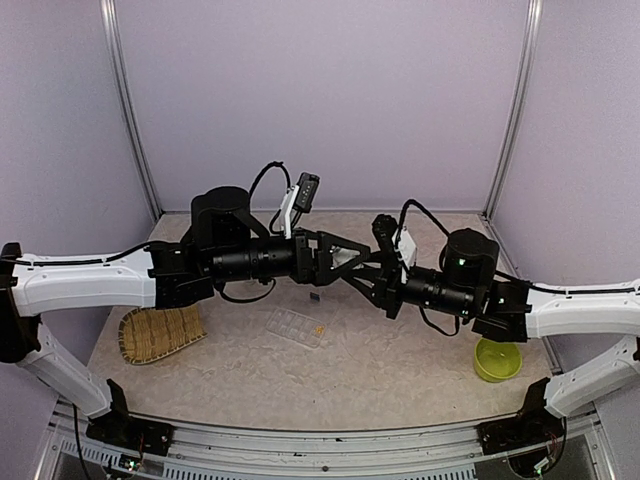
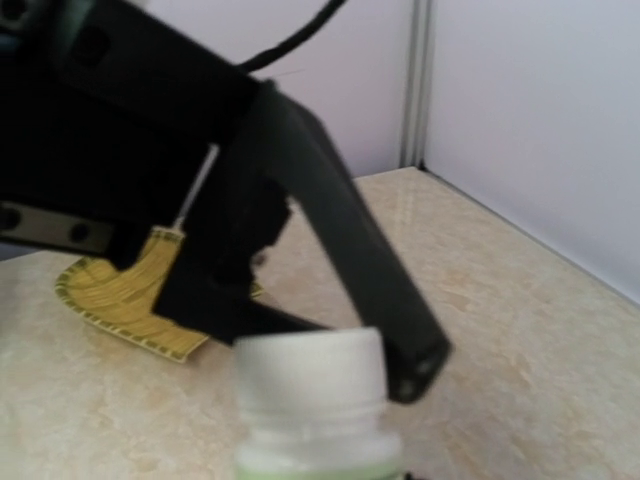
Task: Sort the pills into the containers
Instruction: Screw the lid of the pill bottle onto the pill bottle.
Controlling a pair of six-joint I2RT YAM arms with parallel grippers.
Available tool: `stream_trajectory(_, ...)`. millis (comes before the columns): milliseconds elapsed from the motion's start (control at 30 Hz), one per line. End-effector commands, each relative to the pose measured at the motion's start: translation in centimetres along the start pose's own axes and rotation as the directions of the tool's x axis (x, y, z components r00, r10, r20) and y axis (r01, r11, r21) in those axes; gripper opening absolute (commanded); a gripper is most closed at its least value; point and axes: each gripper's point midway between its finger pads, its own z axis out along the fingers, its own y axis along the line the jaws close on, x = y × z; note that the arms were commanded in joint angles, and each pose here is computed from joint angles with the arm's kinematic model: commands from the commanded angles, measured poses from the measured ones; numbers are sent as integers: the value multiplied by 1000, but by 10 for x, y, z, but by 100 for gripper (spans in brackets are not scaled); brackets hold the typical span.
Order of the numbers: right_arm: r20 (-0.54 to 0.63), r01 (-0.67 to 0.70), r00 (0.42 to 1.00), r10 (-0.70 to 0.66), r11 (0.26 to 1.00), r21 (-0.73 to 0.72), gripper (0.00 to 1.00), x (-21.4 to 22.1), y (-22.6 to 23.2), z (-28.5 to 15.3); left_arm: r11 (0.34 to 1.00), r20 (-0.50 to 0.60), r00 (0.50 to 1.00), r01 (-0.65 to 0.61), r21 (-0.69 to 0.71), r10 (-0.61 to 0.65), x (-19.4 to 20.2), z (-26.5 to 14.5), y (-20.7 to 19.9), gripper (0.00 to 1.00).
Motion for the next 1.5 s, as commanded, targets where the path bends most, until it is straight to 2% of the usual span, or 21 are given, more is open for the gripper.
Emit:
stream_trajectory(0, -18, -10, 1000, 9, 999, -39, 1, 1, 8, 3, 996, 30, 999, -34, 81, 32, -7, -2, -24, 98)
stream_trajectory(133, 0, 21, 1000, -21, 999, 32, 1, -4, -4, -8, 1000, 46, 999, 5, -7, -4, -11, -8, -4, 99)
stream_trajectory(500, -26, 67, 998, -65, 993, 101, 1, -2, -15, -19, 977, 5, 992, 128, -172, -130, -3, -9, 36, 85)
stream_trajectory(633, -31, 79, 997, -76, 991, 112, 1, -3, -17, -20, 973, 0, 989, 147, -176, -149, -3, -7, 41, 73)
stream_trajectory(867, -45, 86, 996, -82, 991, 98, 1, 0, -15, -17, 977, -10, 988, 151, -148, -154, -3, 0, 40, 71)
stream_trajectory(1133, -56, 92, 995, -87, 992, 89, 1, 4, -14, -14, 979, -40, 985, 163, -121, -169, 1, 9, 41, 56)
stream_trajectory(1200, -61, 94, 994, -89, 992, 87, 1, 4, -13, -12, 980, -38, 985, 164, -116, -169, 1, 9, 41, 49)
stream_trajectory(1300, -66, 97, 994, -91, 992, 84, 1, 5, -13, -11, 980, -38, 985, 164, -113, -169, 0, 9, 41, 43)
stream_trajectory(1467, -68, 100, 993, -95, 992, 80, 1, 6, -12, -10, 981, -35, 986, 161, -108, -166, -1, 9, 42, 39)
